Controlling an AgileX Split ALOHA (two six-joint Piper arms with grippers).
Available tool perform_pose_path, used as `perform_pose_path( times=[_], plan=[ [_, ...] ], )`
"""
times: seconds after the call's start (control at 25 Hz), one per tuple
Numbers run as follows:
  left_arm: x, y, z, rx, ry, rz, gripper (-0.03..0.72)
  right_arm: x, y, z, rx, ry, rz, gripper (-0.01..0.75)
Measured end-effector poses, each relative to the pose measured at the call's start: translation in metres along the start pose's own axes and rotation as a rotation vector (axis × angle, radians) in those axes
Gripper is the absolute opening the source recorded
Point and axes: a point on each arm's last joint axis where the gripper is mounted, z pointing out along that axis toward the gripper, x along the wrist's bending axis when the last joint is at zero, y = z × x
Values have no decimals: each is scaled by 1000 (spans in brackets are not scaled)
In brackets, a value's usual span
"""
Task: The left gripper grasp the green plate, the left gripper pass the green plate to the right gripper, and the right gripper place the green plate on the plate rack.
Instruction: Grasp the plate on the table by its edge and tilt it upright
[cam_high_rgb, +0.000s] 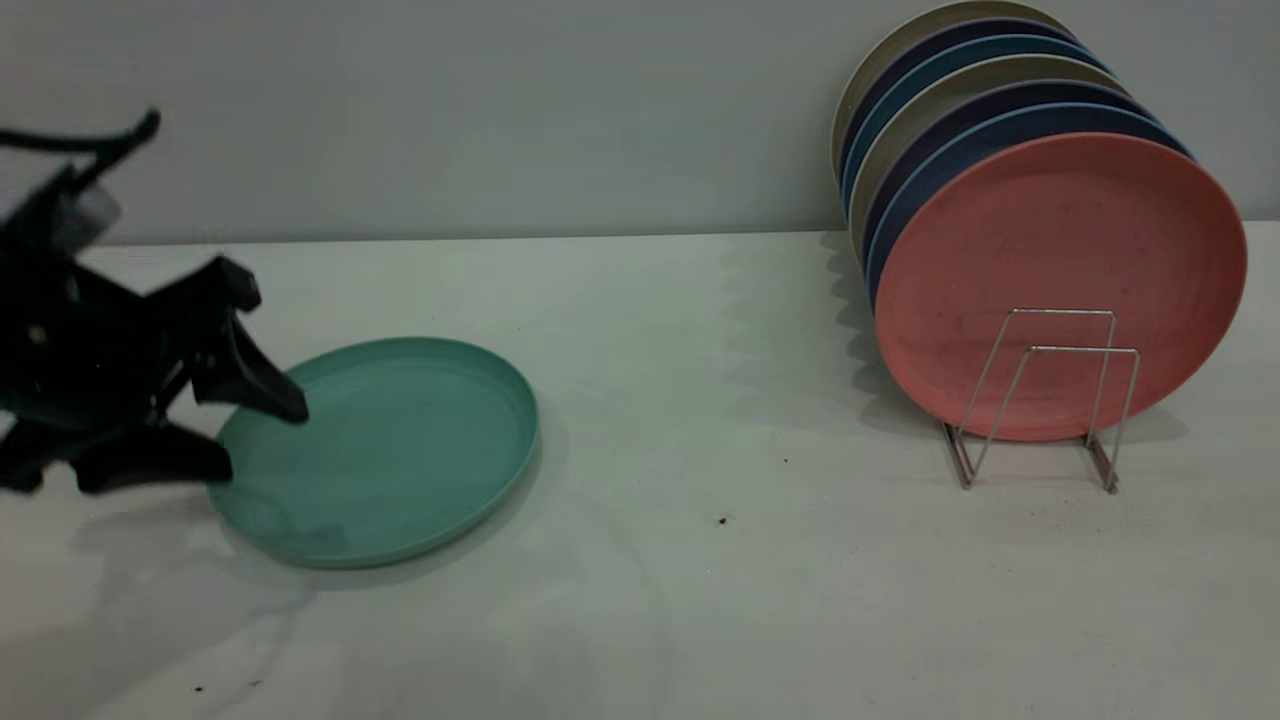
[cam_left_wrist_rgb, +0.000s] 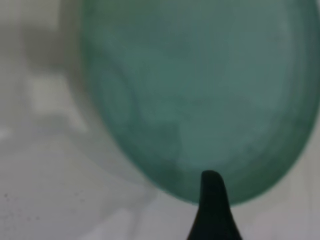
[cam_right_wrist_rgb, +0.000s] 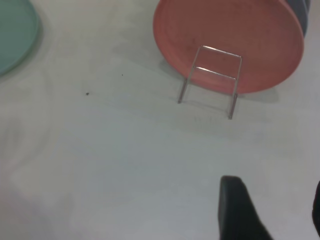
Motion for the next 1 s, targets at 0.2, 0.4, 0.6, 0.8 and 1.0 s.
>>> perform_pose_path(
  times=[0.2, 0.4, 0.6, 0.8, 1.0],
  plan=[
    [28, 2, 13, 27, 38, -80, 563, 0, 0, 0, -1, 2, 3, 381],
    [35, 3, 25, 58, 24, -85, 563, 0, 0, 0, -3, 3, 4, 381],
    [37, 7, 38, 77, 8, -84, 563, 0, 0, 0, -3, 3, 5, 381],
    [42, 7, 47, 91, 16, -91, 557, 0, 0, 0, -4, 3, 5, 381],
    [44, 8, 53, 100, 19, -77, 479, 0, 0, 0, -4, 3, 5, 381]
  ],
)
